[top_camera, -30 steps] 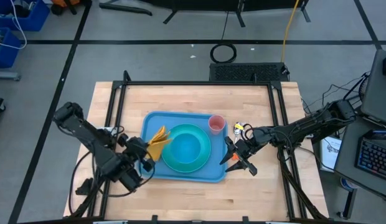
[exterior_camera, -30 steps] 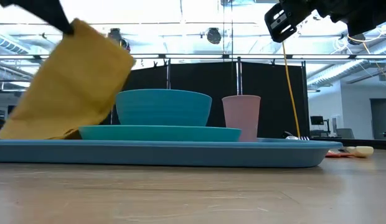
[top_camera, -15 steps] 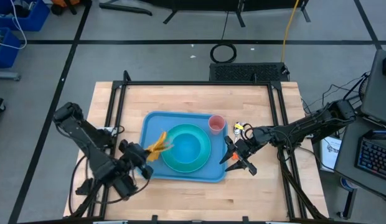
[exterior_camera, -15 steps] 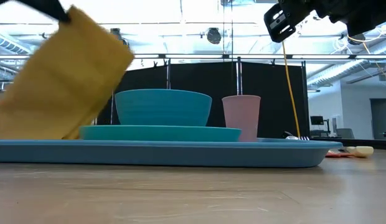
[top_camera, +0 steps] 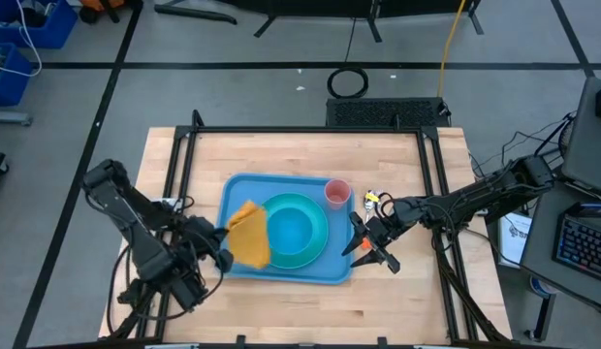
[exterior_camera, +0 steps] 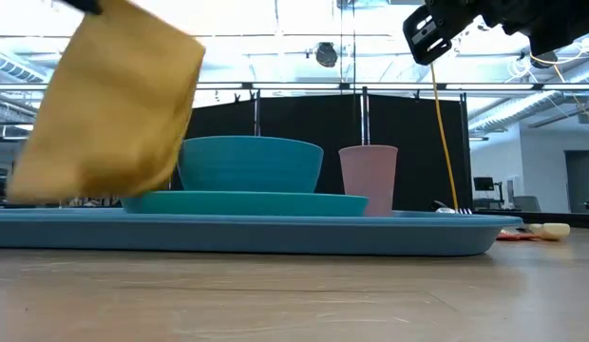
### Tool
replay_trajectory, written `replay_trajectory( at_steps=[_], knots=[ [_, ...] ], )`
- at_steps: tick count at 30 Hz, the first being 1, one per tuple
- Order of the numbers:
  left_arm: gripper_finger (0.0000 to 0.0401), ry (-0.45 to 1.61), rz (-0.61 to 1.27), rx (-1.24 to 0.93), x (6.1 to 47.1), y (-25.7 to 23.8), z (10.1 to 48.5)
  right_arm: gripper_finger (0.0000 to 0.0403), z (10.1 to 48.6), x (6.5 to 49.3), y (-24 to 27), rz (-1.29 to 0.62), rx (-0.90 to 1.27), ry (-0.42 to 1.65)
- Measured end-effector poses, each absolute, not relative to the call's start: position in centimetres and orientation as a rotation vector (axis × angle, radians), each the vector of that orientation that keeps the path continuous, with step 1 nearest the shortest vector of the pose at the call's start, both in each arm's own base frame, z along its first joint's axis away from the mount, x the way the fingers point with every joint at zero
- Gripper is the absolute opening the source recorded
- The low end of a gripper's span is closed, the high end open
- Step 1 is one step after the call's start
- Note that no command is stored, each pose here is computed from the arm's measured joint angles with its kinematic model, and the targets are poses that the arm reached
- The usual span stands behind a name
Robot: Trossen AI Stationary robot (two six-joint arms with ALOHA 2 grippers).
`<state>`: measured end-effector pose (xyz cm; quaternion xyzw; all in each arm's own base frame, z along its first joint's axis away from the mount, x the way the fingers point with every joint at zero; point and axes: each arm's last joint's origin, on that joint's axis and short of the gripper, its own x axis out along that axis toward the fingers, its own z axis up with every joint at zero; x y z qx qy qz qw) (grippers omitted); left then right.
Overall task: Set up tray
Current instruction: Put the yellow napkin on the blue serving tray to the left of the green plate
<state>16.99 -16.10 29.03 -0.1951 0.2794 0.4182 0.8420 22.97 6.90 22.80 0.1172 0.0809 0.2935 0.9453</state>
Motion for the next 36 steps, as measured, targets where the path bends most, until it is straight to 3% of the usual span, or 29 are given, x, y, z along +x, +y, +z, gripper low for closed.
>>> replay_trajectory(
  at_steps=[3,11,24,36],
  knots=[
    [0.0002,0.706,0.962,-0.407,16.5,-15.5,27.0,0.0160,22.8,23.0,6.9,0.598,0.239,0.165],
    [0.0002,0.754,1.024,-0.406,15.8,-14.8,23.5,0.0160,22.8,23.0,6.9,0.598,0.236,0.164],
    [0.0003,0.798,0.987,-0.178,16.3,-13.4,22.7,0.0160,22.8,23.0,6.9,0.599,0.214,0.158],
    [0.0001,0.882,1.004,-0.096,18.2,-11.0,21.1,0.0160,22.8,23.0,6.9,0.599,0.213,0.160]
  ],
)
